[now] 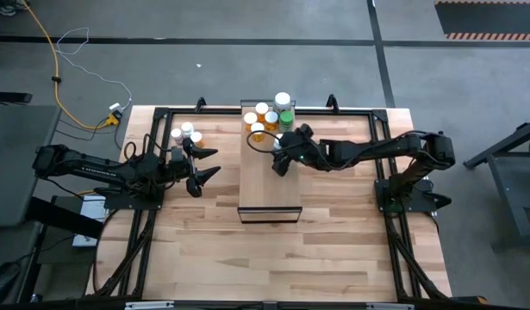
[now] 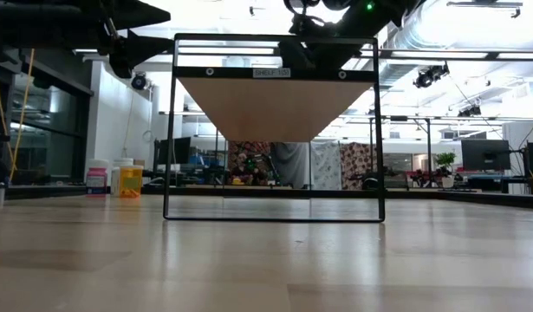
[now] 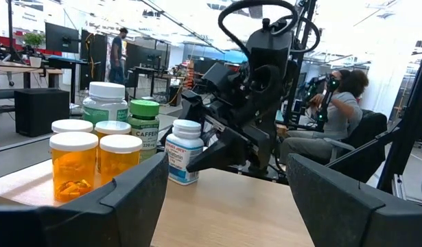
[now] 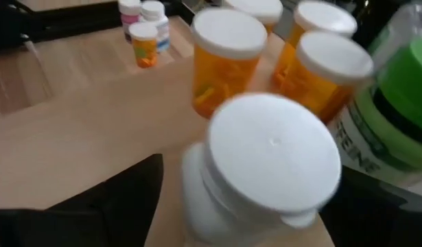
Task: Pick and place medicine bottles onto shelf by color
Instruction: Put the yellow pill bottle on the shelf
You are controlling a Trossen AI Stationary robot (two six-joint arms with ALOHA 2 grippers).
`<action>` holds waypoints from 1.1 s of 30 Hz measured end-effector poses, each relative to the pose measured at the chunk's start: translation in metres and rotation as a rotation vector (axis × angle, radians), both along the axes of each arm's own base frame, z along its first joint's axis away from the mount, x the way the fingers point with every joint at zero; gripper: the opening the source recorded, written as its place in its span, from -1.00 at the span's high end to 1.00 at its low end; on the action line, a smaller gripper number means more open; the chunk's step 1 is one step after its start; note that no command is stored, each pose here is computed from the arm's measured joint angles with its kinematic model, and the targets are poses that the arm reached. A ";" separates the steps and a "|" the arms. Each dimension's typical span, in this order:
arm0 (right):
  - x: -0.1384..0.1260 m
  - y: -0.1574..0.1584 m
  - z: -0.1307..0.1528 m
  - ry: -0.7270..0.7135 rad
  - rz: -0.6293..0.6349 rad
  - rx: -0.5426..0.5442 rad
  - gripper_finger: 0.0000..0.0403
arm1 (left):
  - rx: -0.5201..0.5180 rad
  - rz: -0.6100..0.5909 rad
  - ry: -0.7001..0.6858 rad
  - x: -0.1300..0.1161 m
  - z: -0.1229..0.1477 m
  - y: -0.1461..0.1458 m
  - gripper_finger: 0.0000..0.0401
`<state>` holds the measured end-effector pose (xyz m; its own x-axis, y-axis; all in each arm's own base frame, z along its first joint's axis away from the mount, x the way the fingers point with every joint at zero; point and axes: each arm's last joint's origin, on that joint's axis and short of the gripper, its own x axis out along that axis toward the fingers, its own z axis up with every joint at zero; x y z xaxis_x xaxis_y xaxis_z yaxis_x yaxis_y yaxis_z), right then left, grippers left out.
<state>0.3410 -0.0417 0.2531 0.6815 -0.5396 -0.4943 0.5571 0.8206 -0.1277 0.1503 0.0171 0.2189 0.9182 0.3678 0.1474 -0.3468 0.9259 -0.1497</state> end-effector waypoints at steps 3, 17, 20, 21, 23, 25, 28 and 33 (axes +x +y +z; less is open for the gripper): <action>0.002 0.004 0.002 -0.010 0.028 -0.025 -0.68 | 0.000 0.000 0.000 0.000 0.000 0.000 -0.42; -0.019 0.025 0.020 0.057 0.034 -0.096 -0.67 | 0.000 0.000 0.005 0.000 0.000 0.000 -0.42; -0.031 0.029 0.021 0.120 -0.036 -0.120 -0.67 | -0.004 -0.001 0.016 0.000 -0.002 0.000 -0.42; -0.034 0.031 0.021 0.140 -0.059 -0.131 -0.67 | -0.003 -0.001 0.017 0.000 -0.002 0.000 -0.42; -0.041 0.034 0.021 0.146 -0.096 -0.156 -0.67 | -0.003 -0.001 0.018 0.000 -0.002 0.000 -0.42; -0.050 0.036 0.019 0.144 -0.132 -0.177 -0.67 | -0.003 -0.001 0.017 0.000 -0.002 0.000 -0.42; -0.067 0.036 0.014 0.130 -0.172 -0.182 -0.68 | -0.001 -0.001 0.018 0.000 -0.002 0.000 -0.42; -0.110 0.033 0.009 0.056 -0.206 -0.141 -0.68 | -0.001 -0.001 0.016 0.000 -0.001 0.000 -0.42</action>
